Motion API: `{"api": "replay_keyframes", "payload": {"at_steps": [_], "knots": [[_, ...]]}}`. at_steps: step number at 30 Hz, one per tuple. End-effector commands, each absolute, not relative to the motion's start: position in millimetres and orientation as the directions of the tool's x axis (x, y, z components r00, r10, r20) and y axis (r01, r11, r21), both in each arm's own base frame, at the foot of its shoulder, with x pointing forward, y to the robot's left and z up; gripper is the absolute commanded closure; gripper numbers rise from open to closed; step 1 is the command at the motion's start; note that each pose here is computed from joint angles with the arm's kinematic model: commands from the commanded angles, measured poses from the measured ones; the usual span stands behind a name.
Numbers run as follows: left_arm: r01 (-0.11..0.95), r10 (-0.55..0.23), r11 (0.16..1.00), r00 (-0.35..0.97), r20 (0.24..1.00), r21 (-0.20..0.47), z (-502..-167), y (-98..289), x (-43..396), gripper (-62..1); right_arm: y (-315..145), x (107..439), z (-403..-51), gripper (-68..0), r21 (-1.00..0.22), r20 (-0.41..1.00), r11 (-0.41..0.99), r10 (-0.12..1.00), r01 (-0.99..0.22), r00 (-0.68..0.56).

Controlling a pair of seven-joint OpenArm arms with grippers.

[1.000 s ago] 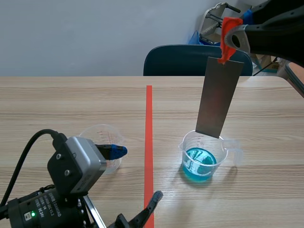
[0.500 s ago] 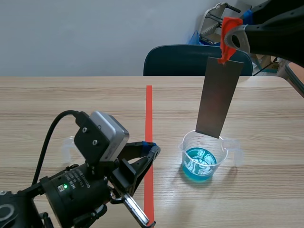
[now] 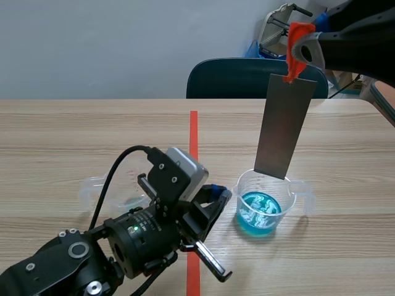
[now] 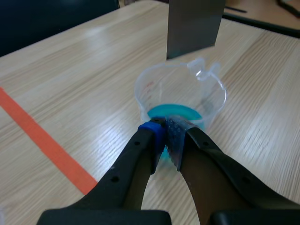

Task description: Do the redox reaction experiment

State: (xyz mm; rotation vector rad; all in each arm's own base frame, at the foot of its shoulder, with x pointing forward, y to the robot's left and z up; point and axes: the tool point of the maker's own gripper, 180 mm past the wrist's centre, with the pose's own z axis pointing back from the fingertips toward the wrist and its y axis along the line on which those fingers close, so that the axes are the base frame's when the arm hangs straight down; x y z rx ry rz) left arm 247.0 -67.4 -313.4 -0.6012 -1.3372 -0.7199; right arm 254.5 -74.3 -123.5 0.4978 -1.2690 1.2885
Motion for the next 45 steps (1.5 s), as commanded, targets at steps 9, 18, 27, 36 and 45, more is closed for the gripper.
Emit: {"api": "replay_keyframes", "payload": {"at_steps": [9, 18, 27, 36, 45], "knots": [[0.759, -0.033, 0.651, 0.02, 0.999, 0.006, -280, -89, 262, -2.5, -73, 255, -112, -0.8, -0.377, 0.879, 0.286, 0.41, -0.881, -0.244], [0.755, -0.038, 0.655, 0.026, 0.999, 0.005, -284, -93, 268, -2.5, -73, 255, -113, -0.8, -0.377, 0.879, 0.286, 0.41, -0.881, -0.243], [0.748, -0.039, 0.663, 0.046, 0.998, -0.008, -294, -95, 272, -2.5, -73, 255, -113, -0.8, -0.377, 0.879, 0.286, 0.41, -0.881, -0.243], [0.748, -0.024, 0.664, 0.038, 0.999, -0.012, -291, -97, 272, -2.5, -73, 255, -113, -0.8, -0.377, 0.879, 0.286, 0.41, -0.881, -0.243], [0.741, -0.032, 0.672, 0.052, 0.998, -0.017, -296, -89, 272, -2.5, -73, 255, -113, -0.8, -0.377, 0.879, 0.286, 0.41, -0.881, -0.243]]}}
